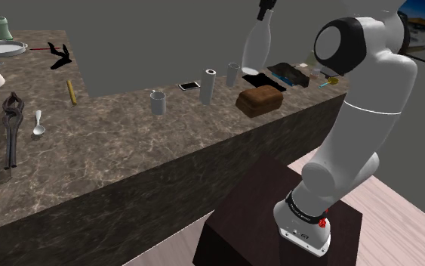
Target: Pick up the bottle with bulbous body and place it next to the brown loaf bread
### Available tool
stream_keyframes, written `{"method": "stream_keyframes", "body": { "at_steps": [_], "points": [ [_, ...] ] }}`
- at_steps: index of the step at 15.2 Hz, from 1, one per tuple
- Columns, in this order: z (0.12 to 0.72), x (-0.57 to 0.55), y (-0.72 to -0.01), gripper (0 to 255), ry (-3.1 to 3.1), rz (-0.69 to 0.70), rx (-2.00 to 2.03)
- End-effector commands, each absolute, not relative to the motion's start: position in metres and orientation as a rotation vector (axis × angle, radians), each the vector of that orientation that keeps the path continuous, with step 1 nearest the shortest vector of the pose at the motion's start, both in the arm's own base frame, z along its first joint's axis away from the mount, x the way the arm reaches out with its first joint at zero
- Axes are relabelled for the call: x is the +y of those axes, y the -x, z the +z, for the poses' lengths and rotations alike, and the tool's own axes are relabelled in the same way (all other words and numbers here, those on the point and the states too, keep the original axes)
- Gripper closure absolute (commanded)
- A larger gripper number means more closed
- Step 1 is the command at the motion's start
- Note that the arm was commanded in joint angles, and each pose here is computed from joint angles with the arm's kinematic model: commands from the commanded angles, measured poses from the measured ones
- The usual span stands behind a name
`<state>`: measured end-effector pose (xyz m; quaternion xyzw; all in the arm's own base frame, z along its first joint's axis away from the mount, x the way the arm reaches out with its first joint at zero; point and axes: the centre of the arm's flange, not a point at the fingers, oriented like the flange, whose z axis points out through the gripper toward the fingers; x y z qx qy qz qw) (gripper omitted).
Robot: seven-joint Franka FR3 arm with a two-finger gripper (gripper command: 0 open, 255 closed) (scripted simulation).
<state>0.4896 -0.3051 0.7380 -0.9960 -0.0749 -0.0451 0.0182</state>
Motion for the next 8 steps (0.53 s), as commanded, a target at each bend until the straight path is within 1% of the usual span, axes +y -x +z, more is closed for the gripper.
{"method": "stream_keyframes", "body": {
  "at_steps": [1,8],
  "points": [
    [0.728,-0.305,-0.488,255,3.094,-0.141,-0.234],
    [0.691,-0.305,-0.488,255,3.094,-0.141,-0.234]
  ]
}}
